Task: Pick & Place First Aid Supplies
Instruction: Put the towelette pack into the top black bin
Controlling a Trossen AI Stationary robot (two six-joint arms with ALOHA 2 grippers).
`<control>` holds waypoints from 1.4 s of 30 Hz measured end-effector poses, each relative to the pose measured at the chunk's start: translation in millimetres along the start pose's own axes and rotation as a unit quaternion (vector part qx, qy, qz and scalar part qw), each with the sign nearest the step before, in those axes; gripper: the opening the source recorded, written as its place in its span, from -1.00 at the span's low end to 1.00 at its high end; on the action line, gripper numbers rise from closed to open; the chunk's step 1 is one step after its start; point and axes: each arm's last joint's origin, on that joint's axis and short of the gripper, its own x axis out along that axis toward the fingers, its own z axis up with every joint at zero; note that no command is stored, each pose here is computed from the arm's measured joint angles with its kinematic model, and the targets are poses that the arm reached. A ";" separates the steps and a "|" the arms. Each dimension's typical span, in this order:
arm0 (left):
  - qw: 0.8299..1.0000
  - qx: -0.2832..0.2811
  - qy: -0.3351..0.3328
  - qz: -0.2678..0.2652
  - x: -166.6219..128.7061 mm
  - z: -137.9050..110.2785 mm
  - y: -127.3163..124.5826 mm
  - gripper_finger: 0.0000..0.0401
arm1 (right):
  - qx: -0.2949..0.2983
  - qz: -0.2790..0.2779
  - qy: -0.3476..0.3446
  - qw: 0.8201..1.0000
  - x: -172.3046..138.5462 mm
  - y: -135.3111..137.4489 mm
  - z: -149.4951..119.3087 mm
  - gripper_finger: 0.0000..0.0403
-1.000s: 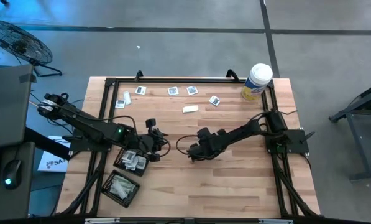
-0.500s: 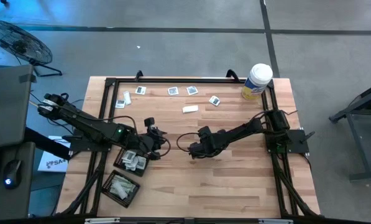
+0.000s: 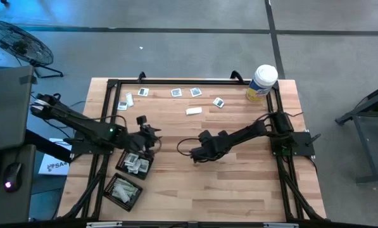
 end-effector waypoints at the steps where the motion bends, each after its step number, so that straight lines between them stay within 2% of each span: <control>1: 1.000 -0.010 -0.017 -0.005 -2.7 -0.9 2.1 -0.33 | -0.003 0.007 -0.009 1.000 -4.6 1.2 1.8 -0.99; 4: 0.994 -0.030 -0.095 -0.042 -10.0 -2.0 6.3 -0.33 | -0.020 0.020 -0.025 0.999 -12.4 3.1 5.3 -1.00; 9: 0.956 0.009 -0.244 -0.161 -11.7 -12.7 0.2 -0.33 | -0.045 0.060 -0.046 0.996 -15.3 10.0 11.5 -1.00; 11: 0.949 0.027 -0.254 -0.184 -9.4 -21.9 -2.5 -0.33 | -0.057 0.085 -0.056 0.993 -18.0 14.6 13.7 -1.00; 13: 0.949 0.030 -0.248 -0.192 -6.4 -26.5 -4.7 -0.33 | -0.067 0.118 -0.064 0.989 -22.6 19.5 16.3 -1.00; 20: 0.960 0.018 -0.223 -0.168 7.1 -28.5 -9.7 -0.27 | -0.112 0.217 -0.096 0.965 -39.7 33.3 24.0 -1.00; 24: 0.967 0.008 -0.199 -0.158 17.6 -29.1 -9.5 -0.14 | -0.096 0.187 -0.088 0.974 -39.8 28.8 20.2 -1.00; 27: 0.970 -0.003 -0.189 -0.151 22.6 -29.1 -7.6 -0.07 | -0.094 0.133 -0.052 0.985 -35.8 18.2 10.3 -0.97; 31: 0.973 -0.003 -0.179 -0.147 26.4 -30.9 -5.7 -0.03 | -0.054 0.061 -0.005 0.997 -32.7 3.1 -1.5 -0.87; 34: 0.972 -0.005 -0.182 -0.146 26.1 -30.3 -5.6 -0.03 | -0.047 0.059 0.001 0.997 -32.9 2.5 -2.8 -0.74; 42: 0.973 -0.006 -0.180 -0.147 26.1 -30.5 -5.7 -0.03 | -0.077 0.052 -0.006 0.996 -23.7 9.0 -9.2 -0.46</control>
